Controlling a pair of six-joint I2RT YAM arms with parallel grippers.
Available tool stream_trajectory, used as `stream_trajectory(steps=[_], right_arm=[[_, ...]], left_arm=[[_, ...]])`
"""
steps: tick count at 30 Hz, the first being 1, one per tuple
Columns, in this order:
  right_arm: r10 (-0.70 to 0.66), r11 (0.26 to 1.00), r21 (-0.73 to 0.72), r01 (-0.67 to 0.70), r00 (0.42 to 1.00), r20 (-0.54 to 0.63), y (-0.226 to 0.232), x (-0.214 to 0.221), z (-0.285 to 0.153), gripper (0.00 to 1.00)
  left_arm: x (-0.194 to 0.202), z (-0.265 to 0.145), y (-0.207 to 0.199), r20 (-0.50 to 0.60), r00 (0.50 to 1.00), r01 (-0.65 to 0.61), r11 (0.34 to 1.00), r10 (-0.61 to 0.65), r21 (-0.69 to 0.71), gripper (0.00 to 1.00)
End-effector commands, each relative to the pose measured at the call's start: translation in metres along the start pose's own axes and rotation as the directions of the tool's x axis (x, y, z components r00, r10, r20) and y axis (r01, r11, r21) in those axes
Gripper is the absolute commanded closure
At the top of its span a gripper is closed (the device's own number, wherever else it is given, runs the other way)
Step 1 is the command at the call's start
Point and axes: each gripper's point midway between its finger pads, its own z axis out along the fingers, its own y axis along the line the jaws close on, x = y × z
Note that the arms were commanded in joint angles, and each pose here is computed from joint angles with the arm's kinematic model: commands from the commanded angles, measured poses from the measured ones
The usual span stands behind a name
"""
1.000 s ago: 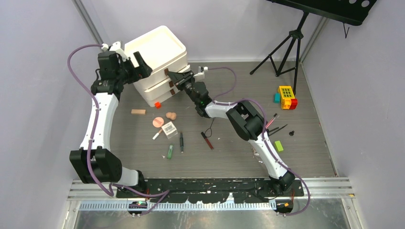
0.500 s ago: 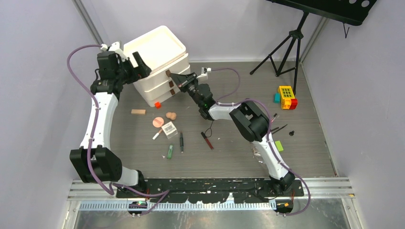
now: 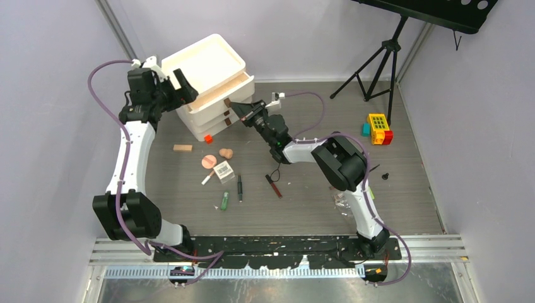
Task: Organize the makeup
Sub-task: Open the drawer in the storage box.
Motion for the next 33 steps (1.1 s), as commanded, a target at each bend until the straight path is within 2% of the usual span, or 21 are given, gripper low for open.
stream_trajectory(steps=[1,33], right_arm=[[-0.014,0.991,-0.129,0.02,0.999,0.047,0.061,-0.021,-0.01,1.0],[-0.052,0.997,-0.058,0.055,0.997,0.057,0.057,-0.032,-0.064,1.0]], left_arm=[[-0.012,-0.001,-0.004,0.041,0.999,0.006,1.0,-0.006,0.019,0.04],[-0.013,-0.005,-0.005,0.041,0.999,0.003,1.0,-0.004,0.025,0.04]])
